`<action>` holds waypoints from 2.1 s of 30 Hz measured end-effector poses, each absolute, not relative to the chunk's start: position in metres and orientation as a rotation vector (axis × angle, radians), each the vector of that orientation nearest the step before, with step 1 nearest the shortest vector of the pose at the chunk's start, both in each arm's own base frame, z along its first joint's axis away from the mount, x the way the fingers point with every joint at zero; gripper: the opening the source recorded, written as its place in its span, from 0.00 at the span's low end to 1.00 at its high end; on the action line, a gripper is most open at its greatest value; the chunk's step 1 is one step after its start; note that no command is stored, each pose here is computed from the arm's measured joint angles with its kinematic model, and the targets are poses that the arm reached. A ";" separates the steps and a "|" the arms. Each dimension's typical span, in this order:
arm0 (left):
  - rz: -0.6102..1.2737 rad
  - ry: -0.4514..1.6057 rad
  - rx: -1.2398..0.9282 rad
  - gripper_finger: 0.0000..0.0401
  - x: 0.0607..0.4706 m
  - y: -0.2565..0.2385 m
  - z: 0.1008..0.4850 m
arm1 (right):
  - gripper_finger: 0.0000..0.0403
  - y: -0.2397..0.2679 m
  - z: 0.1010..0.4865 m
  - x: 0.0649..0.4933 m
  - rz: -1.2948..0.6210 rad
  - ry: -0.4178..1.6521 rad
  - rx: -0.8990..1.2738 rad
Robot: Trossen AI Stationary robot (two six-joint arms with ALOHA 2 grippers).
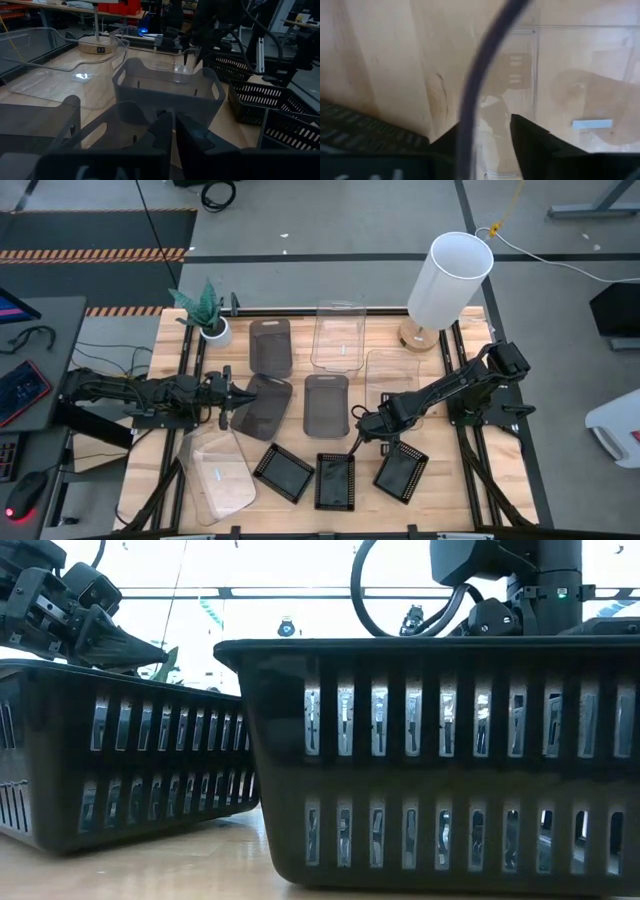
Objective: Stack baskets by color
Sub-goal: Stack the right transparent bin on top of the top transparent bin
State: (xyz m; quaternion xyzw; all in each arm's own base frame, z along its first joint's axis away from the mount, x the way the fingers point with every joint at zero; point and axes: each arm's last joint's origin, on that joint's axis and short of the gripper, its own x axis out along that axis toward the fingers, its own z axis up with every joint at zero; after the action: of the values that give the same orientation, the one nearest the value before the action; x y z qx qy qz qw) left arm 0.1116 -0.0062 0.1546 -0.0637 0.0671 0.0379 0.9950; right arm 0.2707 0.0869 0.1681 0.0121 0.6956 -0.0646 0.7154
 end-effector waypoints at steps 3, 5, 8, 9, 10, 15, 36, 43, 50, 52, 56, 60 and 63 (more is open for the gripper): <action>0.076 0.135 -0.128 0.07 0.112 -0.006 0.154 | 0.19 0.087 0.168 0.270 -0.136 1.546 0.034; 0.076 0.135 -0.127 0.07 0.112 -0.006 0.155 | 0.12 0.088 0.168 0.270 -0.125 1.552 0.045; 0.076 0.135 -0.127 0.08 0.112 -0.006 0.154 | 0.03 0.088 0.168 0.270 -0.119 1.555 0.046; 0.076 0.135 -0.127 0.09 0.112 -0.006 0.154 | 0.02 0.088 0.168 0.270 -0.117 1.556 0.044; 0.076 0.135 -0.128 0.09 0.112 -0.006 0.155 | 0.02 0.088 0.168 0.270 -0.115 1.557 0.043; 0.076 0.135 -0.127 0.08 0.112 -0.006 0.155 | 0.04 0.087 0.168 0.268 -0.112 1.583 0.045; 0.076 0.135 -0.128 0.08 0.112 -0.006 0.155 | 0.02 0.089 0.251 0.280 -0.272 1.582 -0.159; 0.076 0.135 -0.128 0.09 0.112 -0.006 0.154 | 0.01 0.086 0.283 0.285 -0.299 1.524 -0.201; 0.076 0.135 -0.128 0.09 0.112 -0.006 0.155 | 0.01 0.067 0.314 0.299 -0.255 1.435 -0.214; 0.076 0.135 -0.128 0.09 0.112 -0.006 0.155 | 0.01 0.055 0.321 0.304 -0.246 1.410 -0.218; 0.076 0.135 -0.128 0.07 0.112 -0.006 0.154 | 0.01 0.027 0.328 0.316 -0.207 1.354 -0.233; 0.076 0.135 -0.128 0.07 0.112 -0.006 0.155 | 0.01 -0.004 0.332 0.328 -0.169 1.267 -0.172; 0.076 0.135 -0.128 0.08 0.112 -0.006 0.155 | 0.01 -0.026 0.334 0.333 -0.192 1.212 -0.137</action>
State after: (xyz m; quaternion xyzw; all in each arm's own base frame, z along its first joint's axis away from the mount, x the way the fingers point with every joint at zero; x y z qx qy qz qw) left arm 0.1116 -0.0062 0.1545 -0.0637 0.0674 0.0379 0.9950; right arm 0.3332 -0.0259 0.3337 -0.0644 0.5681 -0.0898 0.8155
